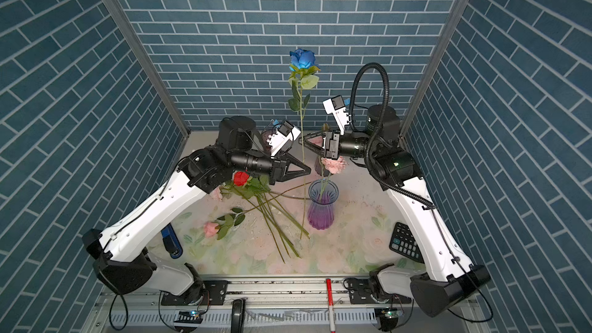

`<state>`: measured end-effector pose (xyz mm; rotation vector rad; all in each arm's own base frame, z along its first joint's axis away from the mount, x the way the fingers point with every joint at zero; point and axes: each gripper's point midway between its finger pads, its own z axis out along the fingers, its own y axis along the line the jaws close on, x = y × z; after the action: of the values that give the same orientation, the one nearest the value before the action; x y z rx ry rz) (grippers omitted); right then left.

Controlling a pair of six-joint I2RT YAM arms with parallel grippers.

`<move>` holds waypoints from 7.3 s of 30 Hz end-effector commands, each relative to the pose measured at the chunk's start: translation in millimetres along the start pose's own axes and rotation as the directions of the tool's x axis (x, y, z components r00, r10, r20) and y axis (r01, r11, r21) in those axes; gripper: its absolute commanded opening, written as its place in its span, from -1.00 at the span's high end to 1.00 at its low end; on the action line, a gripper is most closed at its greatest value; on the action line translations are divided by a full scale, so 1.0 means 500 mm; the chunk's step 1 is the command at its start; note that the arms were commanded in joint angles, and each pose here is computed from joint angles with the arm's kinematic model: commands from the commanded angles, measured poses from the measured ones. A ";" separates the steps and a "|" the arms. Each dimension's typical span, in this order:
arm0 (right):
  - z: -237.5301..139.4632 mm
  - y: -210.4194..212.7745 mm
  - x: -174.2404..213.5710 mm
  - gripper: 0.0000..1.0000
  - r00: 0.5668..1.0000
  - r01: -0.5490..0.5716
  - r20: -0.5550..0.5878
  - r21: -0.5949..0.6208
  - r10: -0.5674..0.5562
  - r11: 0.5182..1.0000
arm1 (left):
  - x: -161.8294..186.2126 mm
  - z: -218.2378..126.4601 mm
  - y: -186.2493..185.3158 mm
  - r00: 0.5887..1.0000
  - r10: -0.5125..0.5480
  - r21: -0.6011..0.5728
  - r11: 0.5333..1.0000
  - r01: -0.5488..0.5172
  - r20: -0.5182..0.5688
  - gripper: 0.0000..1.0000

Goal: Arrange the flowers into the vase
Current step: 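Close the right gripper on the blue rose stem below the left gripper, then open the left gripper and draw back while the right gripper lifts the blue rose, then lower the blue rose into the blue-purple vase with the right gripper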

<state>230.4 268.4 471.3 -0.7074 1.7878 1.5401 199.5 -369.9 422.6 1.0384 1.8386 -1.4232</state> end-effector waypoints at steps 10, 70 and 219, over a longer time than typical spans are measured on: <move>-0.031 0.081 0.009 0.30 0.988 0.153 0.004 -0.075 -0.153 0.985 | -0.007 -0.015 -0.013 0.999 0.045 -0.018 0.999 -0.045 0.014 1.00; -0.010 0.063 0.023 0.48 0.995 0.097 -0.023 -0.100 -0.099 0.990 | 0.011 0.007 0.006 1.000 0.006 -0.005 1.000 -0.006 -0.017 1.00; -0.318 -0.297 0.133 -0.47 0.958 -0.168 0.280 0.726 -0.063 0.667 | 0.474 -0.110 0.595 0.685 -0.691 -0.639 0.423 0.642 0.230 0.27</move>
<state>281.1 83.3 329.2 0.0216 2.0346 0.6862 310.9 -217.7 80.6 -0.0650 2.7512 -0.7919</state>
